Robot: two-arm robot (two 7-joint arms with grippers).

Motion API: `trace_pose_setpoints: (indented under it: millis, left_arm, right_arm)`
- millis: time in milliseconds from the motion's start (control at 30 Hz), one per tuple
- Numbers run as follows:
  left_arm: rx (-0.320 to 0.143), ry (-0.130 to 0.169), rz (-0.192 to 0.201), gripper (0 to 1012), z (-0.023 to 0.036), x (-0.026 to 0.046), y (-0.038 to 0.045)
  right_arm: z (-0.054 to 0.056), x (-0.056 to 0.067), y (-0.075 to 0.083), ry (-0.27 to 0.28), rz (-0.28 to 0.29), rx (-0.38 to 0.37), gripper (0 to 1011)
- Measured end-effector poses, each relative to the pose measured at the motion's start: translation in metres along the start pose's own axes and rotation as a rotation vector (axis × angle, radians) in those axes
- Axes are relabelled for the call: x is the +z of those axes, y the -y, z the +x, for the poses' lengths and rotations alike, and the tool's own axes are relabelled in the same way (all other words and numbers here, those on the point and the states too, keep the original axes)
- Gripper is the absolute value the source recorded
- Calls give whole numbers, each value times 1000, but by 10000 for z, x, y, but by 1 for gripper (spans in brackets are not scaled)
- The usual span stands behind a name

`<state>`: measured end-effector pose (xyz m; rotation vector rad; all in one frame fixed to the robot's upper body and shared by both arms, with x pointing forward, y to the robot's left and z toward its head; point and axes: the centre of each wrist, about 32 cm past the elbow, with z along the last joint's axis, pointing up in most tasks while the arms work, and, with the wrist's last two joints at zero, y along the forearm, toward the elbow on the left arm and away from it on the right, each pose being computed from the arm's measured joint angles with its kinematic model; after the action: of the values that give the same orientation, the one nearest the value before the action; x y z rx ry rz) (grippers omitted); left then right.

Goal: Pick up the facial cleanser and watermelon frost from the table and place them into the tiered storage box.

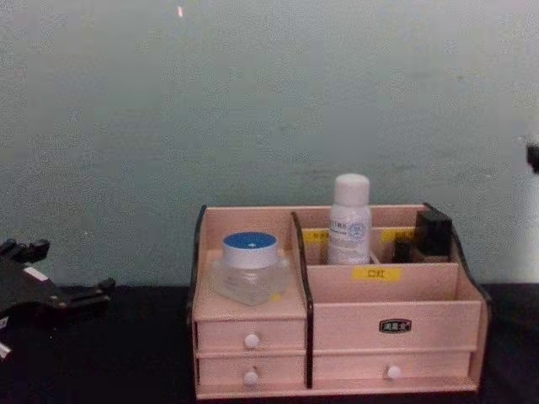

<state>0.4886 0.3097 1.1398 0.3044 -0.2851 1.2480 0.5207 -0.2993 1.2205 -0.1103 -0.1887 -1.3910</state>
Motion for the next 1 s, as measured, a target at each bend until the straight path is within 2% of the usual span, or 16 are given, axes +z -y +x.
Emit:
trace_pose_setpoints:
  millis: [167,233,300,333,467,767,1000]
  left_arm:
    - [0,0,0,1001,0,0,0]
    - [0,0,0,1001,0,0,0]
    - [0,0,0,1001,0,0,0]
    - [0,0,0,1001,0,0,0]
    - [0,0,0,1001,0,0,0]
    - [0,0,0,1001,0,0,0]
    - [0,0,0,1001,0,0,0]
  right_arm:
    - [-102,-286,27,11,-81,-97,1002]
    - [-115,-317,28,11,-93,-103,1003]
    - [-149,-429,33,8,-137,-122,1003]
    - [-149,-429,33,8,-137,-122,1002]
    - [-186,-579,34,-1,-198,-139,1003]
    - [-210,-702,15,-26,-270,-142,1002]
    - [-206,-701,13,-26,-272,-141,1003]
